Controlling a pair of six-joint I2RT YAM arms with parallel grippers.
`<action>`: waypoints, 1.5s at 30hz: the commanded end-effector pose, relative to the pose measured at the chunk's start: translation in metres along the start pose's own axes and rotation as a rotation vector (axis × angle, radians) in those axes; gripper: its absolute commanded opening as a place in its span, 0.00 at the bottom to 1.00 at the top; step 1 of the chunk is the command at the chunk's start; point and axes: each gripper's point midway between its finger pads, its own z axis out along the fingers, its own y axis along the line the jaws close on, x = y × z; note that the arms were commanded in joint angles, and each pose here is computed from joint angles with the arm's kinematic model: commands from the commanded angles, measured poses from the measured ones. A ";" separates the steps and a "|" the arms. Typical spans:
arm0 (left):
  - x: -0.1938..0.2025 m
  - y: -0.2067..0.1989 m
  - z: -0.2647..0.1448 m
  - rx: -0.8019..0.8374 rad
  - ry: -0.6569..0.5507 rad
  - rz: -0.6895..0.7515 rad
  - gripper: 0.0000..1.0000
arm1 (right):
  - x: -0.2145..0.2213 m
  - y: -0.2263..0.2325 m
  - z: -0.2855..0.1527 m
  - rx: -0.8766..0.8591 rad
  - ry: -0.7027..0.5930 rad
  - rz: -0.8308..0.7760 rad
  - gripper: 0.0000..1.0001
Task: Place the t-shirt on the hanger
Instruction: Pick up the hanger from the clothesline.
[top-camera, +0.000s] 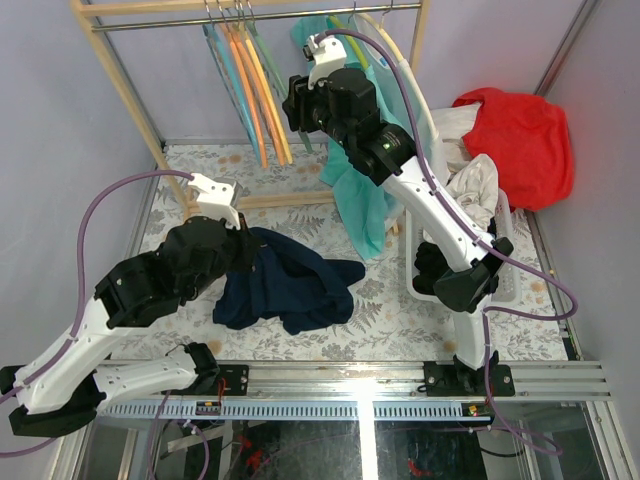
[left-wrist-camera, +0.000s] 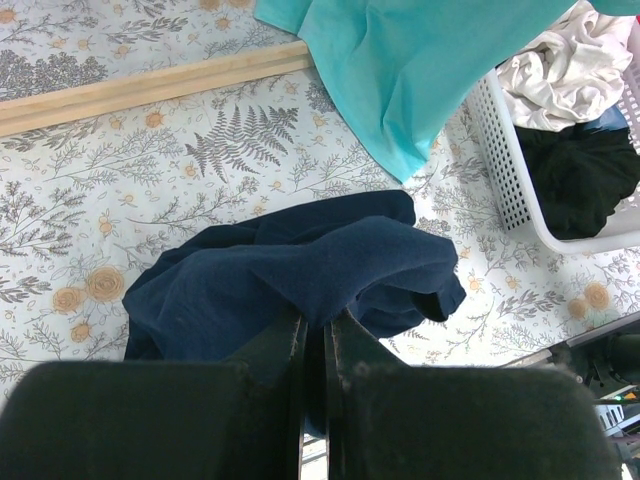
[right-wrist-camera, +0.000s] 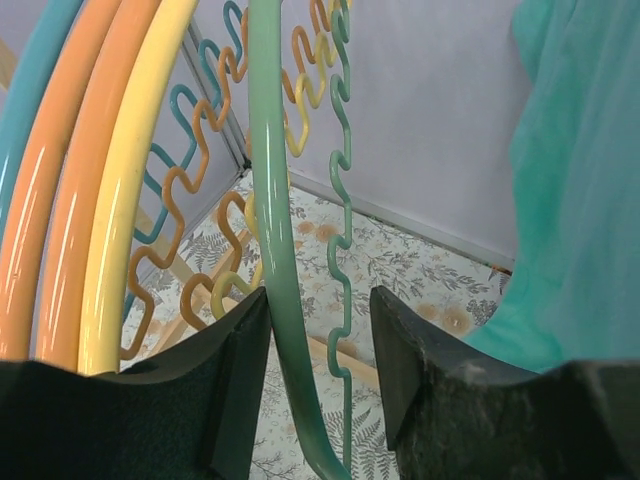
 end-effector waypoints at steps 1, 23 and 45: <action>-0.025 -0.002 -0.010 0.019 -0.084 -0.027 0.00 | -0.051 0.000 -0.018 0.019 -0.146 -0.009 0.47; -0.034 0.000 -0.019 0.020 -0.105 -0.021 0.00 | -0.055 0.018 0.001 0.019 -0.219 -0.073 0.41; -0.036 0.005 -0.025 0.016 -0.118 -0.022 0.00 | -0.054 0.007 0.006 0.112 -0.238 -0.110 0.07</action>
